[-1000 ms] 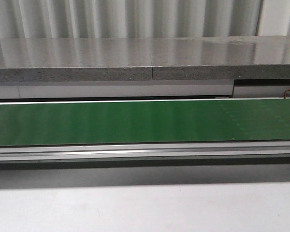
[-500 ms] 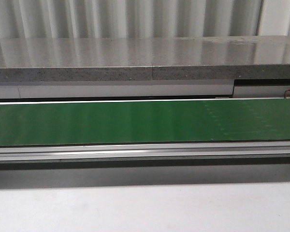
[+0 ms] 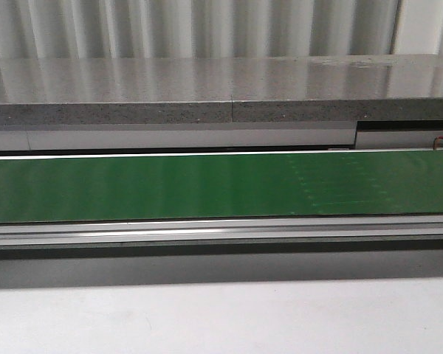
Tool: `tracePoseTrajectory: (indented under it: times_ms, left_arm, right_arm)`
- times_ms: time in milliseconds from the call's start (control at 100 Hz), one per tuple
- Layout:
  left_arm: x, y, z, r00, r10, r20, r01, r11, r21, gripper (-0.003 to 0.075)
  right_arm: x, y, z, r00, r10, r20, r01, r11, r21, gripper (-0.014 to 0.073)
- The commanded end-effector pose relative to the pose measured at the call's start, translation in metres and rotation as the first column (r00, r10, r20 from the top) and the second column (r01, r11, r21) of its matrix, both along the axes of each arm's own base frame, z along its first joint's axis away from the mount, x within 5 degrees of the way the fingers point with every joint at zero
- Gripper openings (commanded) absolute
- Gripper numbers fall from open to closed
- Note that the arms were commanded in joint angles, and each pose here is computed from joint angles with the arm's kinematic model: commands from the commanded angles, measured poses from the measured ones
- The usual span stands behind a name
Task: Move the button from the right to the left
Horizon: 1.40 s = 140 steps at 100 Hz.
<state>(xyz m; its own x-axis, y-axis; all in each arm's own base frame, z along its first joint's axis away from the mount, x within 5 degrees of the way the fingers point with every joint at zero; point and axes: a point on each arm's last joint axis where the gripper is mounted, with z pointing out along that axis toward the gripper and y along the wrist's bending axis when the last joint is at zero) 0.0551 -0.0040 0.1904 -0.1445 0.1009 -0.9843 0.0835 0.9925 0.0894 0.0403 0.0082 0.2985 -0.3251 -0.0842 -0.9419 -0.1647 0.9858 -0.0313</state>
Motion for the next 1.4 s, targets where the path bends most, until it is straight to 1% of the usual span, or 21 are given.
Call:
tracePoseTrajectory:
  times_ms: [0,680,780,850,970,1020,1040,1050,1100,1160,1200,1270,1350,1390]
  left_arm:
    - [0.0,0.0,-0.005,0.998,0.004,0.062,-0.003,1.0,-0.015,-0.002]
    - [0.0,0.0,-0.005,0.998,0.004,0.062,-0.003,1.0,-0.015,-0.002]
    - [0.0,0.0,-0.005,0.998,0.004,0.062,-0.003,1.0,-0.015,-0.002]
    - [0.0,0.0,-0.005,0.998,0.004,0.062,-0.003,1.0,-0.015,-0.002]
    - [0.0,0.0,-0.005,0.998,0.004,0.062,-0.003,1.0,-0.015,-0.002]
    - [0.0,0.0,-0.005,0.998,0.004,0.062,-0.003,1.0,-0.015,-0.002]
    - [0.0,0.0,-0.005,0.998,0.004,0.062,-0.003,1.0,-0.015,-0.002]
    - [0.0,0.0,-0.005,0.998,0.004,0.062,-0.003,1.0,-0.015,-0.002]
    - [0.0,0.0,-0.005,0.998,0.004,0.062,-0.003,1.0,-0.015,-0.002]
    - [0.0,0.0,-0.005,0.998,0.004,0.062,-0.003,1.0,-0.015,-0.002]
    - [0.0,0.0,-0.005,0.998,0.004,0.062,-0.003,1.0,-0.015,-0.002]
    - [0.0,0.0,-0.005,0.998,0.004,0.062,-0.003,1.0,-0.015,-0.002]
    - [0.0,0.0,-0.005,0.998,0.004,0.062,-0.003,1.0,-0.015,-0.002]
    - [0.0,0.0,-0.005,0.998,0.004,0.062,-0.003,1.0,-0.015,-0.002]
  right_arm:
    - [0.003,0.0,0.013,0.996,-0.002,0.086,0.001,1.0,0.003,-0.0066]
    - [0.003,0.0,0.013,0.996,-0.002,0.086,0.002,1.0,0.002,-0.0066]
    - [0.006,-0.002,0.014,0.991,-0.02,0.136,0.022,1.0,-0.015,-0.0066]
    - [0.01,-0.003,0.012,0.979,-0.042,0.2,0.045,0.999,-0.012,-0.0066]
    - [0.022,-0.004,-0.003,0.944,-0.079,0.319,0.081,0.997,0.007,-0.0066]
    - [0.025,-0.005,-0.01,0.92,-0.094,0.381,0.094,0.995,0.018,-0.0066]
    - [0.027,-0.005,-0.015,0.917,-0.097,0.387,0.1,0.995,0.011,-0.0066]
    - [0.027,-0.005,-0.015,0.908,-0.097,0.407,0.103,0.995,0.008,-0.0066]
    - [0.029,-0.006,-0.024,0.891,-0.099,0.443,0.107,0.994,0.008,-0.0066]
    - [0.028,-0.005,-0.037,0.875,-0.103,0.473,0.098,0.995,0.034,-0.0066]
    - [0.026,-0.005,-0.043,0.866,-0.098,0.49,0.092,0.995,0.036,-0.0066]
    - [0.023,-0.004,-0.057,0.86,-0.093,0.502,0.087,0.996,0.034,-0.0066]
    - [0.021,-0.004,-0.077,0.868,-0.094,0.487,0.088,0.996,0.035,-0.0066]
    - [0.019,-0.005,-0.08,0.876,-0.099,0.472,0.094,0.995,0.034,-0.0066]
